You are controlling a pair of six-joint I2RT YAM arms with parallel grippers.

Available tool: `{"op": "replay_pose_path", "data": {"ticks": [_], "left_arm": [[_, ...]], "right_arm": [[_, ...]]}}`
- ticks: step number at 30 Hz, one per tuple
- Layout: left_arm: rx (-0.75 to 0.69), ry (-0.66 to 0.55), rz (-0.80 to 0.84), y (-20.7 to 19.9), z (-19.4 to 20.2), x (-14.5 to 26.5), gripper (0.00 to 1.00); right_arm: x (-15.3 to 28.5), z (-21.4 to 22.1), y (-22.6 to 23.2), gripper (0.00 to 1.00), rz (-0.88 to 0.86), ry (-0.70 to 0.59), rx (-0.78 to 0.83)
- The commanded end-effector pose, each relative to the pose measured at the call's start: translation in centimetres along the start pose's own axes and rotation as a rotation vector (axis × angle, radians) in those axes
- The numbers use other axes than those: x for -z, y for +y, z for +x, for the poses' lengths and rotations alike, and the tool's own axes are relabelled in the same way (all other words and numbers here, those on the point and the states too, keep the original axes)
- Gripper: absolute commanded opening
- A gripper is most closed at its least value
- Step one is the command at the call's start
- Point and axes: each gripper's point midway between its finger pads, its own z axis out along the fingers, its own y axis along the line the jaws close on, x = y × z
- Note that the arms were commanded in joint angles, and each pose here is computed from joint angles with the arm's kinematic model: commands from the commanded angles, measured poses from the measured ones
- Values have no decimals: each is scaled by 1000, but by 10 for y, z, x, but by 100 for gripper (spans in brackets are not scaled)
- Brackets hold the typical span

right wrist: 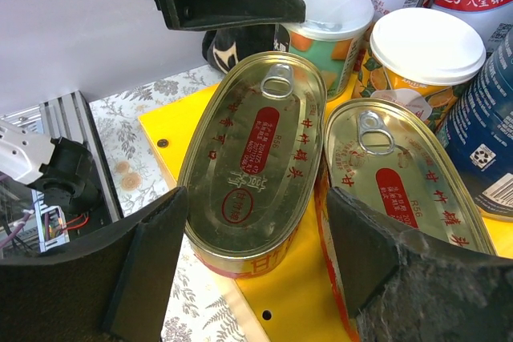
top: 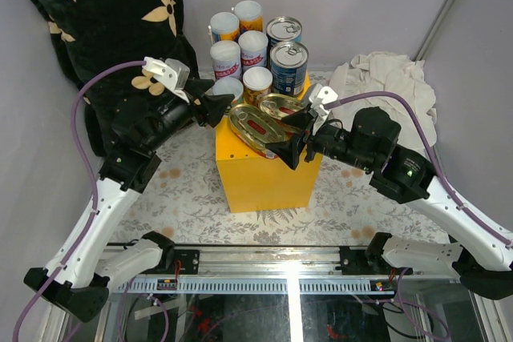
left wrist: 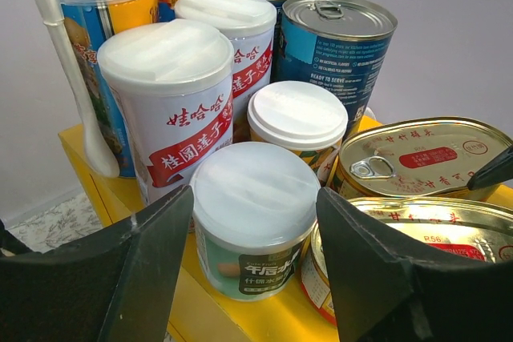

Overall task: Place and organize the canned foods onto the counter
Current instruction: Adjust the canned food at the counter.

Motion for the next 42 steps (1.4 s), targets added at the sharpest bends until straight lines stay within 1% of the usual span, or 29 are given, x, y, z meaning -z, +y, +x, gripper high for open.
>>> {"op": "replay_pose_path", "data": {"ticks": [1, 29, 35, 38, 42], "left_arm": [[-46, -66, 22, -3, -24, -3, 63], [-56, -69, 34, -6, -24, 1, 65], [-59, -69, 35, -6, -25, 0, 65], [-61, -67, 35, -6, -27, 1, 65], [-70, -85, 32, -7, -36, 2, 65]], "right_arm": [[-6, -1, -2, 77, 15, -16, 22], [-26, 11, -2, 77, -4, 15, 25], [-28, 12, 2, 77, -28, 4, 21], [-28, 7, 4, 77, -37, -11, 22], [-23, -17, 5, 78, -42, -51, 24]]}}
